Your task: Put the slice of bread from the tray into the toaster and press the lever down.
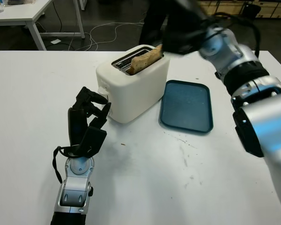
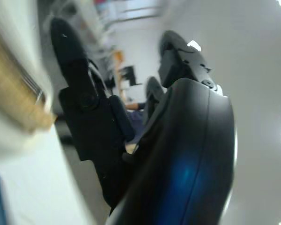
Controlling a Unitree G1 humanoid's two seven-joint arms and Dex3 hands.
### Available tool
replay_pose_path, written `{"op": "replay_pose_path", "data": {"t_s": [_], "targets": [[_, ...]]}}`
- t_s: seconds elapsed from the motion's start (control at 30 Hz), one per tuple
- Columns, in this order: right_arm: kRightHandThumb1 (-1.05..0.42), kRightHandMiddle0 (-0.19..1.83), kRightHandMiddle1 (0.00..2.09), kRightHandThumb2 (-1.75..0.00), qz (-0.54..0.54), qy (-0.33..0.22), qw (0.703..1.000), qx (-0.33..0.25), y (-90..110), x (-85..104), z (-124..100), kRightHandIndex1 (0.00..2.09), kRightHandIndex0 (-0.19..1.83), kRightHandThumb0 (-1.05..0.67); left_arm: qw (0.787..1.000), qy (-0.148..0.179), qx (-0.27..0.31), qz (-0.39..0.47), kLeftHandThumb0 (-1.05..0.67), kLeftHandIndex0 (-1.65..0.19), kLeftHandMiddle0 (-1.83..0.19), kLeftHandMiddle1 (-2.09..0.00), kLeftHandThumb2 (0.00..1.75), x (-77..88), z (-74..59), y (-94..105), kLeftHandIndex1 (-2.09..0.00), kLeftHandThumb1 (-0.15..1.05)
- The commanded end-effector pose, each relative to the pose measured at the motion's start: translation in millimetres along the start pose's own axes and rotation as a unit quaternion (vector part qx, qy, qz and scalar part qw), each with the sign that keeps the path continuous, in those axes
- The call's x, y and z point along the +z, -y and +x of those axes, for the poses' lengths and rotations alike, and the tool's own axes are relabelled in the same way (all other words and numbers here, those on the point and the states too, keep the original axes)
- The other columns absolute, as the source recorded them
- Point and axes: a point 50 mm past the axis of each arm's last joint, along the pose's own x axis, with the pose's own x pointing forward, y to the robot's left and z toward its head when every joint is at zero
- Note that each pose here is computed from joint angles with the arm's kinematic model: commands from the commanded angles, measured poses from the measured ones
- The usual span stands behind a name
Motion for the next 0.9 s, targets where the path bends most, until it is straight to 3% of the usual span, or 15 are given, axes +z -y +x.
{"op": "replay_pose_path", "data": {"t_s": [0.0,0.13,0.33,0.5,0.53,0.6,0.67,0.77,0.87], "targets": [[-0.92,0.78,0.29,-0.20,0.060,-0.018,0.998,-0.010,-5.3,-22.4,-22.5,0.92,0.64,-0.48,1.000,0.006,-0.001,0.003,-0.25,-0.42,-0.70,-1.75,0.31,0.5,0.0,-0.7,-1.75,0.92],[-0.92,0.79,0.25,-0.24,0.126,-0.038,0.990,-0.043,-8.6,-51.0,-61.6,0.77,0.73,-0.40,1.000,0.007,-0.004,0.002,-0.24,-0.43,-0.72,-1.75,0.31,0.3,1.0,-0.8,-1.75,0.92],[-0.92,0.85,0.21,-0.25,0.210,-0.110,0.969,-0.067,-33.3,-81.6,-124.4,0.75,0.79,-0.43,1.000,0.010,-0.011,0.001,-0.23,-0.44,-0.73,-1.75,0.32,1.4,2.8,-0.7,-1.75,0.92],[-0.92,0.97,0.26,-0.32,0.228,-0.140,0.959,-0.096,-50.6,-70.9,-164.2,1.01,0.78,-0.44,1.000,0.013,-0.013,0.007,-0.26,-0.43,-0.71,-1.75,0.31,3.9,4.6,-3.1,-1.75,0.92],[-0.92,0.95,0.36,-0.32,0.230,-0.145,0.957,-0.100,-54.0,-67.2,-172.2,1.11,0.77,-0.45,1.000,0.013,-0.012,0.006,-0.26,-0.43,-0.71,-1.75,0.31,4.6,5.0,-3.5,-1.75,0.92],[-0.92,0.77,0.74,-0.34,0.234,-0.152,0.954,-0.107,-60.6,-58.6,-186.8,1.29,0.74,-0.46,1.000,0.016,-0.011,0.006,-0.25,-0.43,-0.71,-1.75,0.30,5.5,5.7,-4.5,-1.75,0.92],[-0.92,0.68,0.93,-0.35,0.227,-0.153,0.955,-0.111,-64.9,-51.3,-196.9,1.38,0.75,-0.45,1.000,0.019,-0.013,0.007,-0.24,-0.43,-0.72,-1.75,0.30,6.0,6.4,-5.4,-1.75,0.92],[-0.92,0.65,1.12,-0.36,0.216,-0.150,0.958,-0.114,-67.5,-44.3,-205.2,1.43,0.78,-0.45,1.000,0.021,-0.013,0.013,-0.25,-0.43,-0.73,-1.75,0.29,6.3,7.2,-6.3,-1.75,0.92],[-0.92,0.61,1.17,-0.35,0.212,-0.151,0.957,-0.130,-67.0,-41.8,-209.3,1.46,0.75,-0.45,1.000,0.021,-0.011,0.015,-0.25,-0.43,-0.73,-1.75,0.29,6.7,7.3,-7.1,-1.75,0.92]]}}
